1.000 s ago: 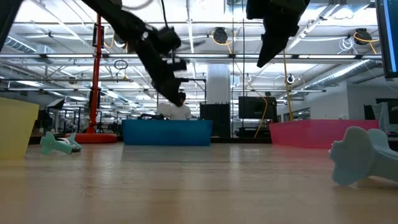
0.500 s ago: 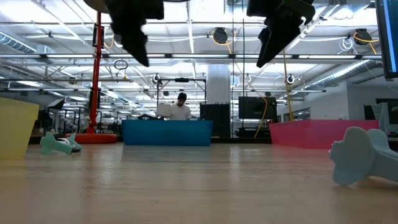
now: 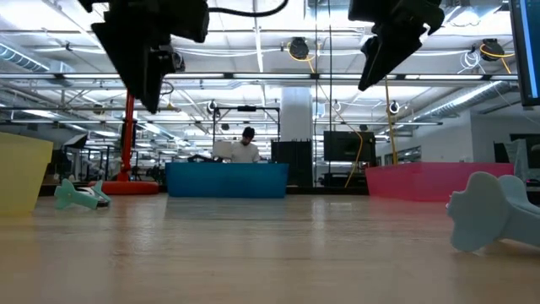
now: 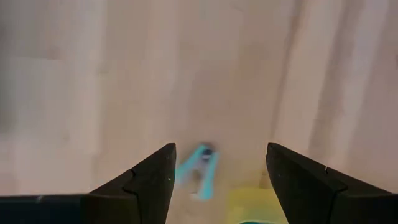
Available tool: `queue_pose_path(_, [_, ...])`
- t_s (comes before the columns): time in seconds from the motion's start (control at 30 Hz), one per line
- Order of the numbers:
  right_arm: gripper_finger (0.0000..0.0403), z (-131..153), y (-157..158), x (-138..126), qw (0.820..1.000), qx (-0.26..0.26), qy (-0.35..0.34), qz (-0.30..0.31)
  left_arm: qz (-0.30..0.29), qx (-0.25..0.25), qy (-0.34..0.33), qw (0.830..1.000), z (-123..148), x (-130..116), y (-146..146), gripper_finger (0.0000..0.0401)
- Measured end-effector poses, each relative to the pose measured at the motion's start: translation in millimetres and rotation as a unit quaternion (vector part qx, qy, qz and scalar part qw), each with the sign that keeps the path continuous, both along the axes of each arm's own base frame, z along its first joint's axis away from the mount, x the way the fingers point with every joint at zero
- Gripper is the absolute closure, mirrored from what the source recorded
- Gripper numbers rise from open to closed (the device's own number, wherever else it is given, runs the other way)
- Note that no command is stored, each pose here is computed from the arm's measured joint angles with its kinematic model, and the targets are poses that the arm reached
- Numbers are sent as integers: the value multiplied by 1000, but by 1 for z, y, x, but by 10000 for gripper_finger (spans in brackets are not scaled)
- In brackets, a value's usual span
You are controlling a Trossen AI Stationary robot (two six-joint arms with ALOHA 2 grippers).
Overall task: Pick and place Stapler, Stapler remover, tape
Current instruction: Put the light blue staple remover into the pink bin
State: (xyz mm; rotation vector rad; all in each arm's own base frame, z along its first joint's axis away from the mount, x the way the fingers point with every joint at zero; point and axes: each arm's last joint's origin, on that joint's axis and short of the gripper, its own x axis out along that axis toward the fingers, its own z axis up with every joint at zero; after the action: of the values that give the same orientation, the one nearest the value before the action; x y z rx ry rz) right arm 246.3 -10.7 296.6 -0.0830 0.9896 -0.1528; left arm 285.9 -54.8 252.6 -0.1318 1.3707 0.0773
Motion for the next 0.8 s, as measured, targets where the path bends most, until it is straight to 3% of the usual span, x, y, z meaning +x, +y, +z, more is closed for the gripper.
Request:
queue_pose_path(0.23, [206, 0, 1, -13, 999, 12, -36, -17, -24, -6, 77, 997, -37, 11, -22, 151])
queue_pose_path(0.33, [206, 1, 1, -16, 998, 12, -55, -17, -6, 1, 114, 994, -51, 14, -22, 151])
queue_pose_path(0.8, [206, 10, 1, -17, 995, 9, -97, -14, -47, 10, 195, 980, -79, 13, -29, 151])
